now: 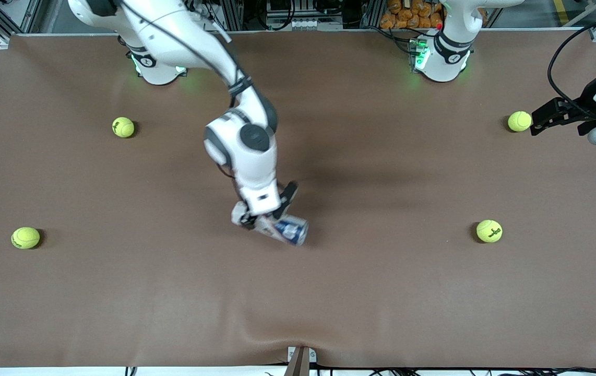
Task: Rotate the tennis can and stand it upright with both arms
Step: 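Carry the can to the table centre and lay it down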
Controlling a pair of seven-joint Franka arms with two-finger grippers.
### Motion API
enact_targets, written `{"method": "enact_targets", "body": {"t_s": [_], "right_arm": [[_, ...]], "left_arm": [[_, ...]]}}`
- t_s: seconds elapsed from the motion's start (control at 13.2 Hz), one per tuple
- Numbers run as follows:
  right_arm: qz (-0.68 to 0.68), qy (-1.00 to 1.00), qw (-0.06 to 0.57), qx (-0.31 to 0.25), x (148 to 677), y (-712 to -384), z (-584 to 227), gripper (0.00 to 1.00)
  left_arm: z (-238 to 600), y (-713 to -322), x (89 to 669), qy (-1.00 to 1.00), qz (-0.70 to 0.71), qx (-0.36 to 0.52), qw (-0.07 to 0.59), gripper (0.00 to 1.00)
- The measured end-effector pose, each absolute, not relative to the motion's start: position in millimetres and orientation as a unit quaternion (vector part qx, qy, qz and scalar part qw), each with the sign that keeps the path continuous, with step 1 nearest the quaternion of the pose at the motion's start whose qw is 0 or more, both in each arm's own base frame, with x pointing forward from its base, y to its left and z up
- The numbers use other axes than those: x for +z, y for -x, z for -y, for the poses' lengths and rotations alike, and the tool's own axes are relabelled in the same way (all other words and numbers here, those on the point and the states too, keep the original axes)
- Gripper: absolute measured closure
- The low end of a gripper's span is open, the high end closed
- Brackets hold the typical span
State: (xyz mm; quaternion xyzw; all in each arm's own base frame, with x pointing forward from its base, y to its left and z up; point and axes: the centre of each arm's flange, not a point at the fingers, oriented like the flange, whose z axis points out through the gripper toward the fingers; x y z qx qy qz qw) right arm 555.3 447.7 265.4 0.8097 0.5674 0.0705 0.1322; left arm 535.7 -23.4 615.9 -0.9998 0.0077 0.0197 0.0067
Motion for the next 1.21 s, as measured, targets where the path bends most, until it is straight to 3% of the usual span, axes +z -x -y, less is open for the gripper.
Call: {"method": "enact_targets", "body": {"t_s": [0.23, 0.45, 0.53, 0.6, 0.83, 1.21], "right_arm": [[-0.624, -0.767, 0.134, 0.072, 242.6, -501.9, -506.3, 0.4], [-0.658, -0.736, 0.118, 0.11, 229.5, -467.9, -546.7, 0.39], [-0.666, -0.728, 0.114, 0.117, 225.9, -459.1, -555.5, 0.37], [-0.672, -0.723, 0.114, 0.118, 221.3, -451.9, -561.2, 0.27], [-0.679, -0.715, 0.114, 0.119, 213.8, -443.2, -568.8, 0.0], [-0.673, -0.717, 0.112, 0.145, 245.9, -453.6, -580.7, 0.0]], "left_arm": [[23.3, -536.6, 613.5, 1.0, -0.008, 0.022, 0.007, 0.0], [23.3, -537.9, 610.8, 1.0, -0.008, 0.024, 0.007, 0.0], [23.3, -538.6, 609.5, 1.0, -0.008, 0.026, 0.007, 0.0], [23.5, -539.4, 607.9, 1.0, -0.008, 0.027, 0.007, 0.0], [24.9, -540.7, 605.2, 1.0, -0.008, 0.03, 0.002, 0.0], [30.7, -545.0, 595.7, 0.999, -0.007, 0.04, -0.024, 0.0]]}}
